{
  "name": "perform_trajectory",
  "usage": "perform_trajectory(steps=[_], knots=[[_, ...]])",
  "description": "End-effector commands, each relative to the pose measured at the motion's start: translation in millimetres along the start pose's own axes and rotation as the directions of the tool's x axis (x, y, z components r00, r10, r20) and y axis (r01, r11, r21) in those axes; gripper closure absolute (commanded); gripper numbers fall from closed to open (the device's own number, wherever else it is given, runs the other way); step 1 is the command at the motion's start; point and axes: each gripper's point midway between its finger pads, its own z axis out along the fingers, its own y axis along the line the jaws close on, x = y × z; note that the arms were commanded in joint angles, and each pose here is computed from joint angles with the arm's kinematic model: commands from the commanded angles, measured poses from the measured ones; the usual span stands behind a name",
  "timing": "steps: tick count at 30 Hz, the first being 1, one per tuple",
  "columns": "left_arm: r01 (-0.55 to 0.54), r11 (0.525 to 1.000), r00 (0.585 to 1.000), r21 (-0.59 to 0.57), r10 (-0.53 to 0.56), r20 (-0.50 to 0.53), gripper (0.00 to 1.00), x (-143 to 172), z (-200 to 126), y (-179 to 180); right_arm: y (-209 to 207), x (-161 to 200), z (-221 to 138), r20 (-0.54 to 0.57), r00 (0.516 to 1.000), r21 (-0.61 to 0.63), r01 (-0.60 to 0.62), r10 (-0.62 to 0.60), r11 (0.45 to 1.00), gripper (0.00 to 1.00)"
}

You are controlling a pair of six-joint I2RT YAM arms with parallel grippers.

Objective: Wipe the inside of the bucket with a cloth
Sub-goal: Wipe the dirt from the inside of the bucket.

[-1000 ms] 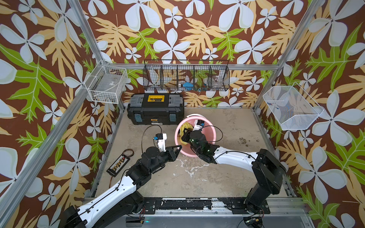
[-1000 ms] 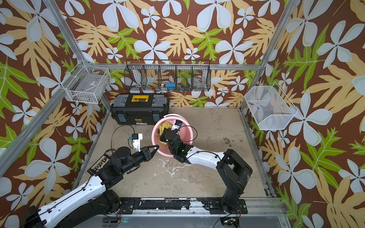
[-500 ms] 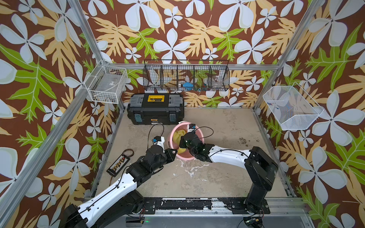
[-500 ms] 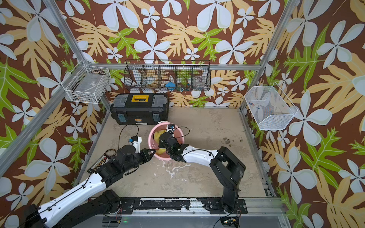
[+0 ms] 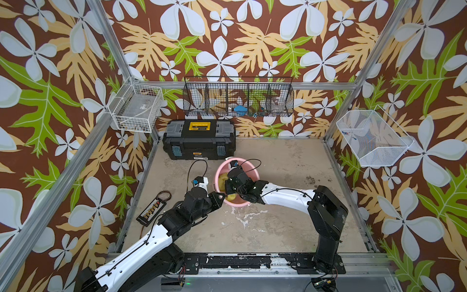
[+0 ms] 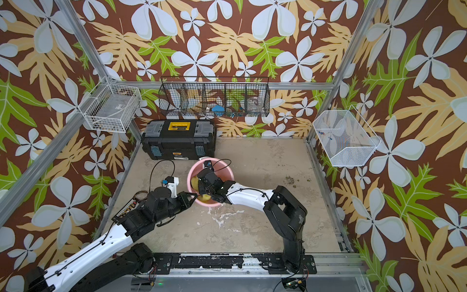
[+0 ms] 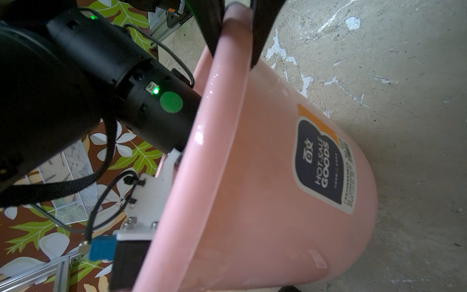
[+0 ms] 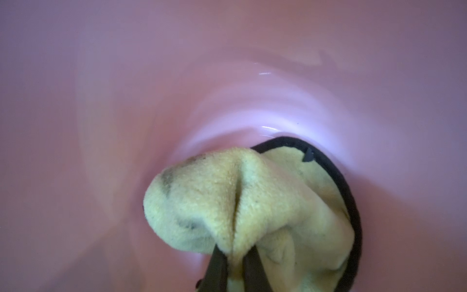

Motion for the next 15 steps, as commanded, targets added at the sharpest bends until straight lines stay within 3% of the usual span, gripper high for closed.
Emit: perform_trajectory(steps=[1,7,11,15], knots=[[0.030,1.000,0.996,-0.006,-0.030,-0.085,1.00,14,-3,0,2,1,-13,-0.041,0.994,-0.009,0.100,-0.100,0.995,1.00],[0.100,0.994,0.988,0.033,-0.095,-0.122,1.00,20,-12,-9,-5,-15,-38,0.024,0.991,0.018,0.133,-0.133,0.991,1.00],[0.130,0.990,0.983,0.046,-0.123,-0.137,1.00,21,-14,-13,-6,-19,-30,-0.006,0.988,0.062,0.155,-0.155,0.986,1.00],[0.120,0.992,0.987,0.028,-0.116,-0.107,1.00,12,-17,-17,-22,-28,-17,-0.016,0.983,0.199,0.181,-0.181,0.963,1.00]])
